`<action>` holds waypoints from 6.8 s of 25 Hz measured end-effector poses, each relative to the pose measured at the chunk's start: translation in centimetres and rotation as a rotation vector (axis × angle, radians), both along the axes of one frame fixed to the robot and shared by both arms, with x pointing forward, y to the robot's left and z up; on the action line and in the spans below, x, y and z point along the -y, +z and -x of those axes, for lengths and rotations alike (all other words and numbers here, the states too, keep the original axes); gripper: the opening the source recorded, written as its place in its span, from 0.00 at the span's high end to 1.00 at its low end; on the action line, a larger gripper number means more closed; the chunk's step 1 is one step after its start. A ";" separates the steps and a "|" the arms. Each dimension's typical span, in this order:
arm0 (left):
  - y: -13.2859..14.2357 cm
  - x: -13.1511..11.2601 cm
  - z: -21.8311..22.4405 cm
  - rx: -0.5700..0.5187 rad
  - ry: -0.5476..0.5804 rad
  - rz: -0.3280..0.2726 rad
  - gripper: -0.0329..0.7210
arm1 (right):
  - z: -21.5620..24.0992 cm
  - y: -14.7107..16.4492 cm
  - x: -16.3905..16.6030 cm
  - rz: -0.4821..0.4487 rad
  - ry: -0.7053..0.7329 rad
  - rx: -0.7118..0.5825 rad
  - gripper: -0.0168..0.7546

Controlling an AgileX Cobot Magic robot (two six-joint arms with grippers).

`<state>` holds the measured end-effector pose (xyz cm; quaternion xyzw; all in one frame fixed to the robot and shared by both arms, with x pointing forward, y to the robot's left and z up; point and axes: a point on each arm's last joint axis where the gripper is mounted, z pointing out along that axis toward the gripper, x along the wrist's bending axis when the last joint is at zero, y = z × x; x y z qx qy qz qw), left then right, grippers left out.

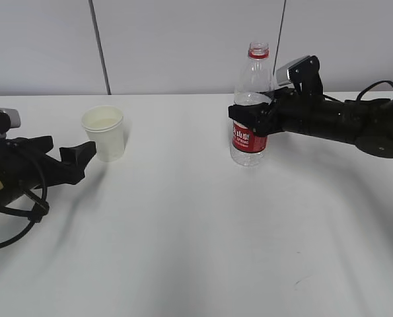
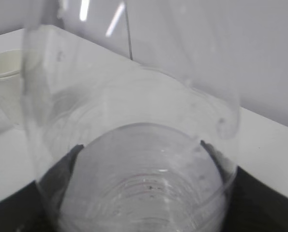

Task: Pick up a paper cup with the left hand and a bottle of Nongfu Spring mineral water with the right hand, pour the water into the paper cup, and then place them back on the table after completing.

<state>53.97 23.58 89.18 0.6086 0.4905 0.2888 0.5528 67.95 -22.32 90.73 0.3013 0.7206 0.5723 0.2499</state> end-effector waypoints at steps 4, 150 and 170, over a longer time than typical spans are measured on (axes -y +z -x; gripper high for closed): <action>0.0 0.0 0.0 -0.001 0.000 0.000 0.18 | 0.0 0.0 0.0 0.000 0.001 0.002 0.22; 1.7 0.8 0.2 0.033 -0.017 0.043 0.19 | 3.8 5.5 9.6 0.363 -0.366 -0.332 0.33; 3.0 0.6 0.5 0.005 -0.001 0.061 0.19 | 2.2 7.5 10.9 0.333 -0.577 -0.284 0.33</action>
